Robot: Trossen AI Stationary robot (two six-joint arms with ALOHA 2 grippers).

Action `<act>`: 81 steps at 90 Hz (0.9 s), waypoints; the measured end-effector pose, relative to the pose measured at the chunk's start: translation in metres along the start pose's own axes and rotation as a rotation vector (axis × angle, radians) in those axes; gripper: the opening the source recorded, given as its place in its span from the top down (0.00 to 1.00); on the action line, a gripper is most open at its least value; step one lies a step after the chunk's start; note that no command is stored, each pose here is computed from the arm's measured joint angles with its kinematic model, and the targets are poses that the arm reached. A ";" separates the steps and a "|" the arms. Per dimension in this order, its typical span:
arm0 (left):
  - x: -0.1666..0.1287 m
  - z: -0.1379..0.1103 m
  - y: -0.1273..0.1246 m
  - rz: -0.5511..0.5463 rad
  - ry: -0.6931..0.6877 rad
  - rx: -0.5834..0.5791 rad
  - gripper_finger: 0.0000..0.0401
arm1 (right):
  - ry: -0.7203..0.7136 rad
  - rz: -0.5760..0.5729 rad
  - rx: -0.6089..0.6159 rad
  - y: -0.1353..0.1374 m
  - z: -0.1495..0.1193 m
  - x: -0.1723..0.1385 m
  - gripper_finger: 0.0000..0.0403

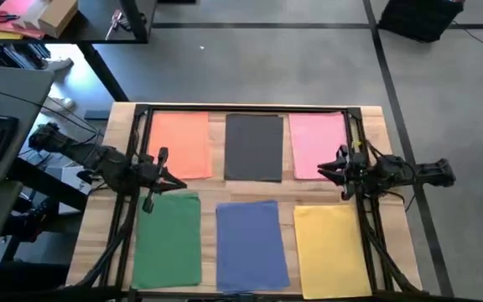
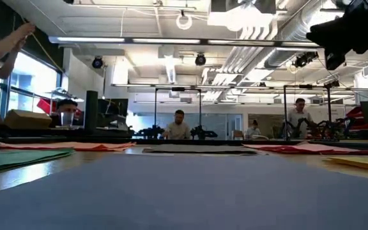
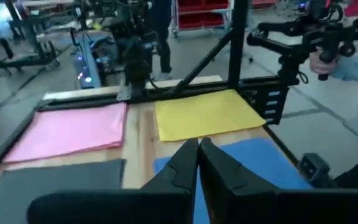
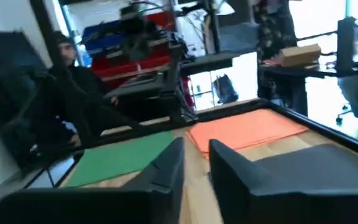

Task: Organize paper
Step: Return to Home Position

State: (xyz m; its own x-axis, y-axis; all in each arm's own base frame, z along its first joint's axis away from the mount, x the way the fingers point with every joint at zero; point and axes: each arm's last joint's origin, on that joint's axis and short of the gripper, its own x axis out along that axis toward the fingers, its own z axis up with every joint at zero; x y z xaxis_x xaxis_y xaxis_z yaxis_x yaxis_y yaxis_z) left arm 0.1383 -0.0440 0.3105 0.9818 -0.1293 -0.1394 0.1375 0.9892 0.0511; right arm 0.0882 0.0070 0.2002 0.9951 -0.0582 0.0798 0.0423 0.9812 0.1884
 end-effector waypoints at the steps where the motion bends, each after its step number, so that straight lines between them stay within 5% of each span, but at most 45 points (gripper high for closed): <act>1: 0.000 -0.001 0.002 -0.002 -0.009 -0.001 1.00 | -0.001 0.003 0.000 0.000 -0.001 0.000 0.92; 21: -0.005 -0.045 0.029 0.004 -0.055 -0.077 1.00 | -0.034 0.088 -0.008 0.000 -0.022 0.006 0.98; 52: -0.026 -0.105 0.031 0.155 -0.065 -0.258 1.00 | 0.046 0.006 0.073 -0.004 -0.031 0.007 0.98; 81: -0.031 -0.139 0.023 0.146 -0.143 -0.199 1.00 | 0.047 0.005 0.071 -0.004 -0.031 0.007 0.98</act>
State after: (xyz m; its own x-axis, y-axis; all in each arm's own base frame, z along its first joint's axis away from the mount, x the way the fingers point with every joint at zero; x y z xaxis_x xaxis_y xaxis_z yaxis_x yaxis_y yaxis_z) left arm 0.0931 -0.0072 0.1786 0.9998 0.0207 -0.0027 -0.0209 0.9904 -0.1364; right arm 0.0973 0.0087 0.1697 0.9984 -0.0428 0.0356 0.0322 0.9658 0.2573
